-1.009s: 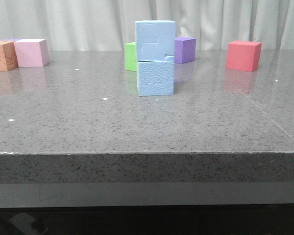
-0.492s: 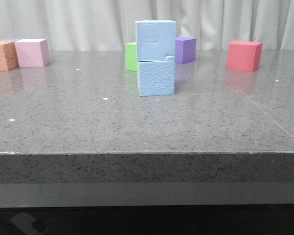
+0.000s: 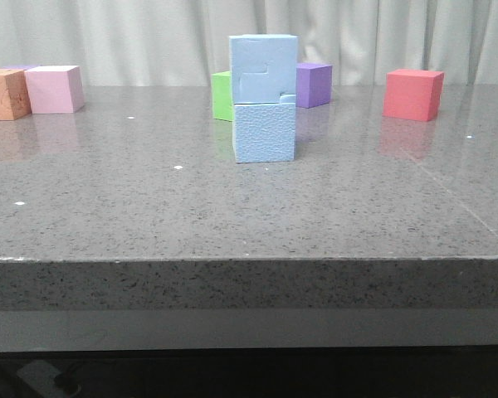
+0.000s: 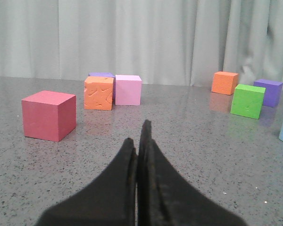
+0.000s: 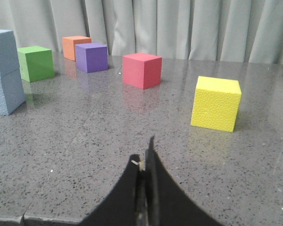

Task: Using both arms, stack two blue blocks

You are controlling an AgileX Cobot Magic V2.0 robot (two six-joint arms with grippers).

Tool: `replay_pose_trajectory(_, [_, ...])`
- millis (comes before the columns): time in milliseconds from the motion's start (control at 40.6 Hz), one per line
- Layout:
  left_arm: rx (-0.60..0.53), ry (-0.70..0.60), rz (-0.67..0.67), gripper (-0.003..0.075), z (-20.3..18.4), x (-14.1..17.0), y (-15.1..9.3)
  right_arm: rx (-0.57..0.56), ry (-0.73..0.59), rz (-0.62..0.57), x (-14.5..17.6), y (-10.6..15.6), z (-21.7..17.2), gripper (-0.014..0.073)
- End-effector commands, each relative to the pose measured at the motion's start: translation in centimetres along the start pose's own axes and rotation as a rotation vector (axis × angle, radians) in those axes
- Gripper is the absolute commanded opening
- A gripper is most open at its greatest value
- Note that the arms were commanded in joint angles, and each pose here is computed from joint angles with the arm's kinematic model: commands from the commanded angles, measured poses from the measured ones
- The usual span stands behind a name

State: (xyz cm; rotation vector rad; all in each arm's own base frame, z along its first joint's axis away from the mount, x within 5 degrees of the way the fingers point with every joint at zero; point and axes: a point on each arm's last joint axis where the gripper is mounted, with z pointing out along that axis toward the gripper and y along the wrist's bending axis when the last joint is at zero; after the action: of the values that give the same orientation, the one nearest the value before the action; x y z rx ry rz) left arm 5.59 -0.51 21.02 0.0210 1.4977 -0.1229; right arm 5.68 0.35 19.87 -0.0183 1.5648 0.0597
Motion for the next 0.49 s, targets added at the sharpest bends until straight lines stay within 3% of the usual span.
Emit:
replay_pose_trajectory(0, [0.001, -0.087, -0.012, -0.002, -0.16, -0.7, 0.0, 0.026, -0.111, -0.001, -1.08, -0.22, -0.23, -0.0118])
replay_pose_trajectory(468, [0.001, -0.087, -0.012, -0.002, -0.16, -0.7, 0.0, 0.017, -0.152, 0.069, -1.45, -0.18, -0.27, -0.0118])
